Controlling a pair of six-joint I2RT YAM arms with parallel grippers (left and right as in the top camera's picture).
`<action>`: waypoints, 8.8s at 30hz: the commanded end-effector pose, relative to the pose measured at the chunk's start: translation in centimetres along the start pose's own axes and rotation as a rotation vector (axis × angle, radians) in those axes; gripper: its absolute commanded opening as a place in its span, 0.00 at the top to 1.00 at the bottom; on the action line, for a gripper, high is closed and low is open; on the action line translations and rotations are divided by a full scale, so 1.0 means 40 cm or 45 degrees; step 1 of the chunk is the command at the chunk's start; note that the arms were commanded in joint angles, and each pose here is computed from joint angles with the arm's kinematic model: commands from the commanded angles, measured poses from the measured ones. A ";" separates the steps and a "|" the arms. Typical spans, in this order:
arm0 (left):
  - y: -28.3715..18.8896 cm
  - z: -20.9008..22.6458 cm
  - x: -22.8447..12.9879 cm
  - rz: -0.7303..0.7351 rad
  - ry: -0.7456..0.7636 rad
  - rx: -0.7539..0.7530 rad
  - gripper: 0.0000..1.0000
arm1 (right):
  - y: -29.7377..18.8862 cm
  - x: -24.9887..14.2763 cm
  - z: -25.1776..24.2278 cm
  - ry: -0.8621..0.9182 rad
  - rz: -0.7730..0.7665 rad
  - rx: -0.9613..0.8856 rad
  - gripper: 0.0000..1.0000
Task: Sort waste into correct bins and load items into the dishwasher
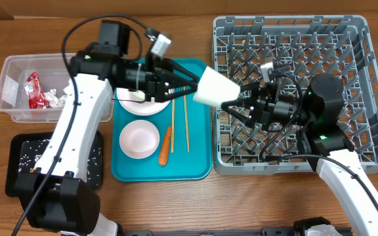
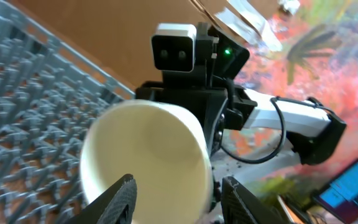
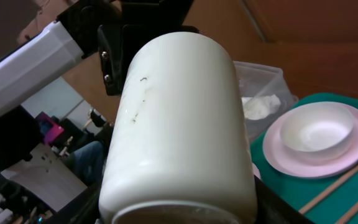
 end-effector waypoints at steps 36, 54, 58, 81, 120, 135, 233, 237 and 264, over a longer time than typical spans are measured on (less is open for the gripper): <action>-0.055 0.155 -0.057 0.153 -0.259 0.579 0.59 | -0.377 0.018 -0.057 0.522 0.251 -1.459 0.70; -0.059 0.160 -0.067 0.172 -0.283 0.613 0.57 | -0.327 -0.083 -0.038 0.532 0.558 -1.636 0.71; -0.065 0.169 -0.076 0.194 -0.299 0.662 0.57 | -0.320 -0.105 -0.071 0.572 0.639 -1.660 0.71; -0.066 0.171 -0.078 0.197 -0.305 0.672 0.56 | -0.283 -0.231 -0.210 0.815 0.980 -1.657 0.71; -0.072 0.178 -0.081 0.206 -0.311 0.709 0.53 | -0.265 -0.234 -0.208 0.829 0.968 -1.587 0.54; -0.071 0.178 -0.081 0.204 -0.318 0.708 0.52 | -0.266 -0.226 -0.218 0.755 0.982 -1.580 0.62; -0.126 0.224 -0.290 0.675 -0.737 1.827 0.50 | -0.253 -0.215 -0.197 0.793 0.974 -1.516 0.00; -0.179 0.244 -0.320 0.666 -0.789 2.014 0.49 | -0.253 -0.215 -0.197 0.793 0.974 -1.516 0.00; -0.342 0.337 -0.577 0.542 -1.271 1.979 0.50 | -0.253 -0.215 -0.197 0.794 0.974 -1.515 0.00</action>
Point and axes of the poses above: each gripper's point midway between its finger pads, its own y axis out along the fingers, its own z axis along the line the jaws close on, x = y × z, the point moved 4 cm from there along -y, back along the fingers, and after that the axes turned 2 degrees about -y, right-handed, at the moved point
